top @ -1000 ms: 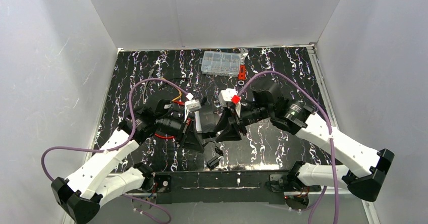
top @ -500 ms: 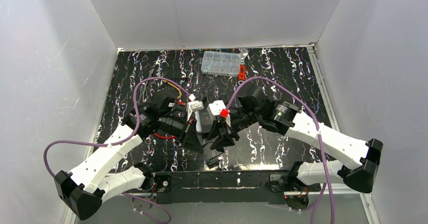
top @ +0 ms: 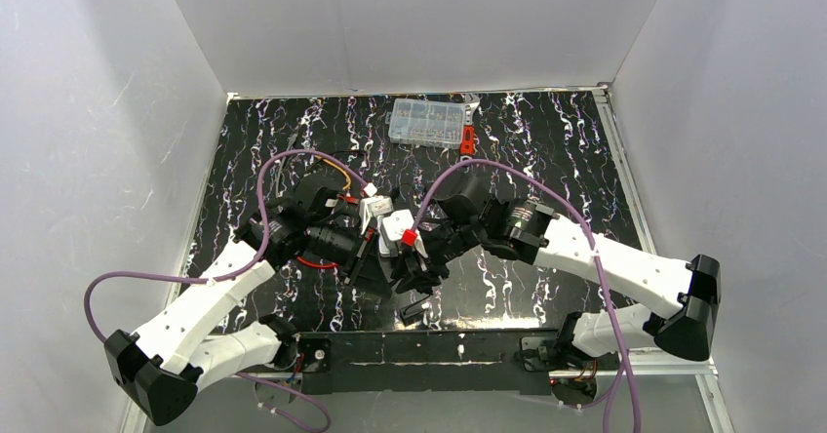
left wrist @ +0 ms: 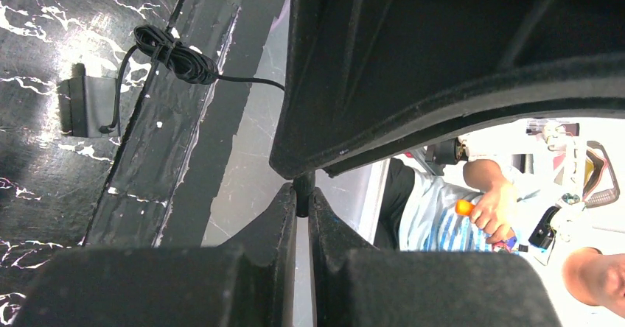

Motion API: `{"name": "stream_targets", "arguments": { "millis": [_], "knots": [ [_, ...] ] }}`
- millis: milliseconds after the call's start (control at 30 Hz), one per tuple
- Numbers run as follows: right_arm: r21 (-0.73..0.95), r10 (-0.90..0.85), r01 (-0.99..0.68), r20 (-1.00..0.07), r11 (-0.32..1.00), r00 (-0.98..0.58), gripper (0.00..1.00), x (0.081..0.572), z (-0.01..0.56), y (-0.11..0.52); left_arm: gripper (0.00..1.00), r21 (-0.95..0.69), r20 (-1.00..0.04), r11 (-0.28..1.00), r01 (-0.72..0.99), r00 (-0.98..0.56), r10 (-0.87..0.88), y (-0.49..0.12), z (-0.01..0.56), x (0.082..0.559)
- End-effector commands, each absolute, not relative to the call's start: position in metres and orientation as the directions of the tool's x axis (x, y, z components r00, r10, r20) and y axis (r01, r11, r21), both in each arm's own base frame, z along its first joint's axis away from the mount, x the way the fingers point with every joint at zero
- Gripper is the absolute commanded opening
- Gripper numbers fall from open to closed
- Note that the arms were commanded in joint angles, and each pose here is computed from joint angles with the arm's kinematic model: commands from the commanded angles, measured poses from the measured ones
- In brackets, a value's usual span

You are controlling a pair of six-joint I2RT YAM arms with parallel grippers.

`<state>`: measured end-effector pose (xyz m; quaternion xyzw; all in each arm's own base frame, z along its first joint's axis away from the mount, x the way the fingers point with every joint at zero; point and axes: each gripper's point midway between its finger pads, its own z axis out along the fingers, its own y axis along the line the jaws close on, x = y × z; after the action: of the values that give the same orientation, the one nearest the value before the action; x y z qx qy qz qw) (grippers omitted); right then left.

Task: Insert the plug into the switch port
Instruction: Pick up the connector from the center of the board, then insert the connector into the switch port.

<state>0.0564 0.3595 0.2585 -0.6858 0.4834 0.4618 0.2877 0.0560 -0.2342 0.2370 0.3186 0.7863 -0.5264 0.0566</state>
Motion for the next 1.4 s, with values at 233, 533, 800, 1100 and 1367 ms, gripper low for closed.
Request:
{"name": "stream_targets", "arguments": {
  "millis": [233, 533, 800, 1100, 1367],
  "knots": [
    [-0.014, -0.348, -0.927, -0.925, -0.376, 0.156, 0.23, 0.059, 0.277, 0.369, 0.0, -0.786, -0.441, 0.223, 0.577, -0.775, 0.452, -0.232, 0.245, 0.05],
    [-0.014, -0.352, -0.931, -0.924, -0.364, 0.151, 0.01, 0.061, 0.277, 0.37, 0.0, -0.779, -0.446, 0.228, 0.584, -0.772, 0.454, -0.233, 0.245, 0.051],
    [-0.014, -0.393, -0.966, -0.912, -0.257, 0.117, 0.01, 0.069, 0.266, 0.355, 0.46, -0.723, -0.481, 0.311, 0.618, -0.772, 0.416, -0.23, 0.242, 0.065],
    [-0.039, -0.422, -0.999, -0.906, 0.027, 0.024, 0.01, 0.093, 0.25, 0.318, 0.95, -0.611, -0.542, 0.538, 0.581, -0.802, 0.25, -0.227, 0.227, 0.113],
    [-0.073, -0.396, -0.973, -0.918, 0.219, -0.02, 0.01, 0.108, 0.252, 0.282, 0.98, -0.548, -0.549, 0.681, 0.487, -0.823, 0.146, -0.224, 0.212, 0.149]
  ]
}}
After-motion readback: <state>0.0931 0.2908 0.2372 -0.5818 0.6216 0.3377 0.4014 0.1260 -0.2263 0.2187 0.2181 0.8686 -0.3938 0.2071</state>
